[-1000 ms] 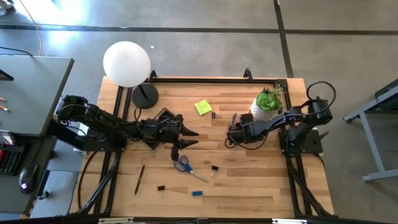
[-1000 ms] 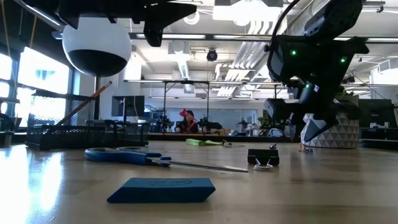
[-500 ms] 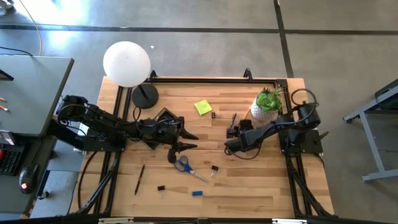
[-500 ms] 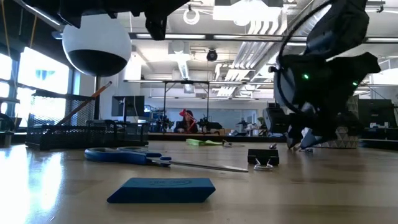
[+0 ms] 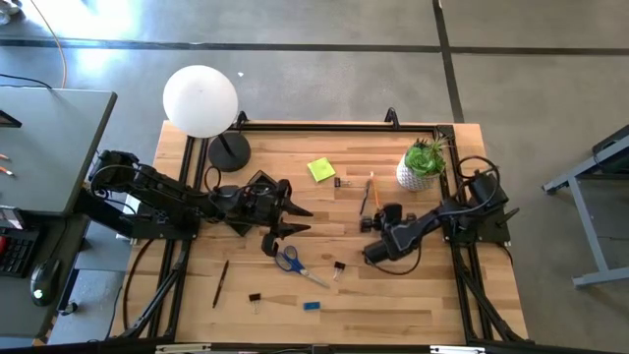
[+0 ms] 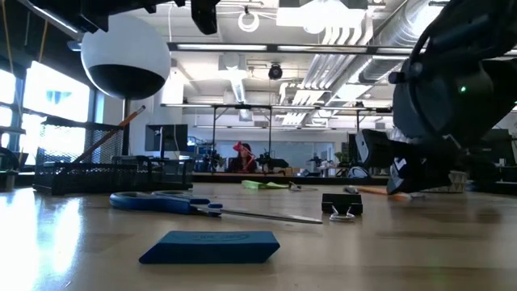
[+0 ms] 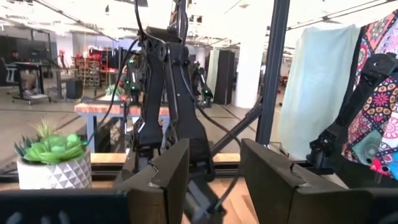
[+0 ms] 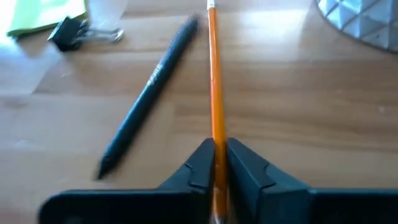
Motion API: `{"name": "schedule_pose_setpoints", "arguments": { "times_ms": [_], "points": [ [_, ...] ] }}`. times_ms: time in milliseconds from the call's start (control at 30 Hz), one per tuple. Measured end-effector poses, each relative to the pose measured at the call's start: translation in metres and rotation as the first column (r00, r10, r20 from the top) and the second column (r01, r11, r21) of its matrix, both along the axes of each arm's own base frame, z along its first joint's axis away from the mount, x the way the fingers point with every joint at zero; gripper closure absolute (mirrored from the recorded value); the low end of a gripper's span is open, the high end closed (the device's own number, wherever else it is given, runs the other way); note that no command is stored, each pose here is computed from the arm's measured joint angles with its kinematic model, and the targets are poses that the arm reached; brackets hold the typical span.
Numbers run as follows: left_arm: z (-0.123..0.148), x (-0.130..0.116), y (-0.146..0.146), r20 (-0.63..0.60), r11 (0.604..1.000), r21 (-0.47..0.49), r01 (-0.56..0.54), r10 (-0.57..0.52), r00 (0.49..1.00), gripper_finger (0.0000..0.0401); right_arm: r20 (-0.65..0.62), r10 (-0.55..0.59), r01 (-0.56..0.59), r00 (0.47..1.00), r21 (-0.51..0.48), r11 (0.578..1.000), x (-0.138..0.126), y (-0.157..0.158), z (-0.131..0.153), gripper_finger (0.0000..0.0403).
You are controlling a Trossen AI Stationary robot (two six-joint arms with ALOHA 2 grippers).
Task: Pick and place office supplies into organizer
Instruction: Put the orange pencil into the black mesh desk organizer
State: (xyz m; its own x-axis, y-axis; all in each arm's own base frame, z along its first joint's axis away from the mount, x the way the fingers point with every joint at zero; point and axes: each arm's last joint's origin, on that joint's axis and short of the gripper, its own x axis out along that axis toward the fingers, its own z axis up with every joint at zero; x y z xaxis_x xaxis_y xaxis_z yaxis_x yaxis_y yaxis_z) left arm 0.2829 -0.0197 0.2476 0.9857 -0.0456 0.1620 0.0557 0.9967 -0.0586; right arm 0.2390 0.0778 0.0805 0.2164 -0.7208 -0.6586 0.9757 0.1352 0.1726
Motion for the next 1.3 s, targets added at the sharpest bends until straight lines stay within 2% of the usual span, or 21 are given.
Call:
{"name": "schedule_pose_setpoints", "arguments": {
  "times_ms": [67,267,467,567,700,867,1067,1200,1300],
  "points": [
    [0.0,0.0,0.0,0.0,1.0,0.003,-0.001,0.001,1.0,0.0265,0.019,0.006,-0.006,1.0,0.013,1.0,0.002,0.005,0.002,0.0393],
    [-0.001,0.0,0.0,-0.011,1.0,0.0,0.0,0.0,1.0,0.0265,0.008,0.031,-0.032,0.999,0.078,0.996,0.009,0.02,0.01,0.0366],
    [-0.004,0.001,0.0,-0.039,1.0,-0.01,0.009,-0.009,0.999,0.0265,-0.008,0.125,-0.123,0.992,0.132,0.984,0.014,0.044,0.021,0.0393],
    [-0.004,0.001,0.0,-0.043,1.0,-0.025,0.012,-0.013,0.999,0.0265,-0.012,0.184,-0.181,0.983,0.138,0.974,0.017,0.057,0.027,0.0392],
    [-0.005,0.001,-0.001,-0.053,0.999,-0.03,0.022,-0.024,0.998,0.0265,-0.016,0.23,-0.227,0.973,0.094,0.969,0.02,0.068,0.04,0.0384],
    [-0.008,0.001,-0.001,-0.089,0.999,-0.042,0.023,-0.027,0.996,0.0265,-0.02,0.27,-0.269,0.963,0.042,0.962,0.024,0.083,0.06,0.0397],
    [-0.009,0.001,-0.001,-0.096,0.999,-0.043,0.023,-0.027,0.995,0.0265,0.022,0.343,-0.337,0.939,-0.144,0.93,0.027,0.101,0.086,0.0395],
    [-0.008,0.001,-0.001,-0.086,0.996,-0.081,0.04,-0.047,0.995,0.0265,0.038,0.375,-0.351,0.926,-0.275,0.895,0.025,0.106,0.098,0.0403],
    [-0.008,0.001,-0.001,-0.09,0.995,-0.093,0.048,-0.056,0.994,0.0265,0.035,0.378,-0.35,0.925,-0.308,0.885,0.024,0.105,0.1,0.0403]
  ]
}}
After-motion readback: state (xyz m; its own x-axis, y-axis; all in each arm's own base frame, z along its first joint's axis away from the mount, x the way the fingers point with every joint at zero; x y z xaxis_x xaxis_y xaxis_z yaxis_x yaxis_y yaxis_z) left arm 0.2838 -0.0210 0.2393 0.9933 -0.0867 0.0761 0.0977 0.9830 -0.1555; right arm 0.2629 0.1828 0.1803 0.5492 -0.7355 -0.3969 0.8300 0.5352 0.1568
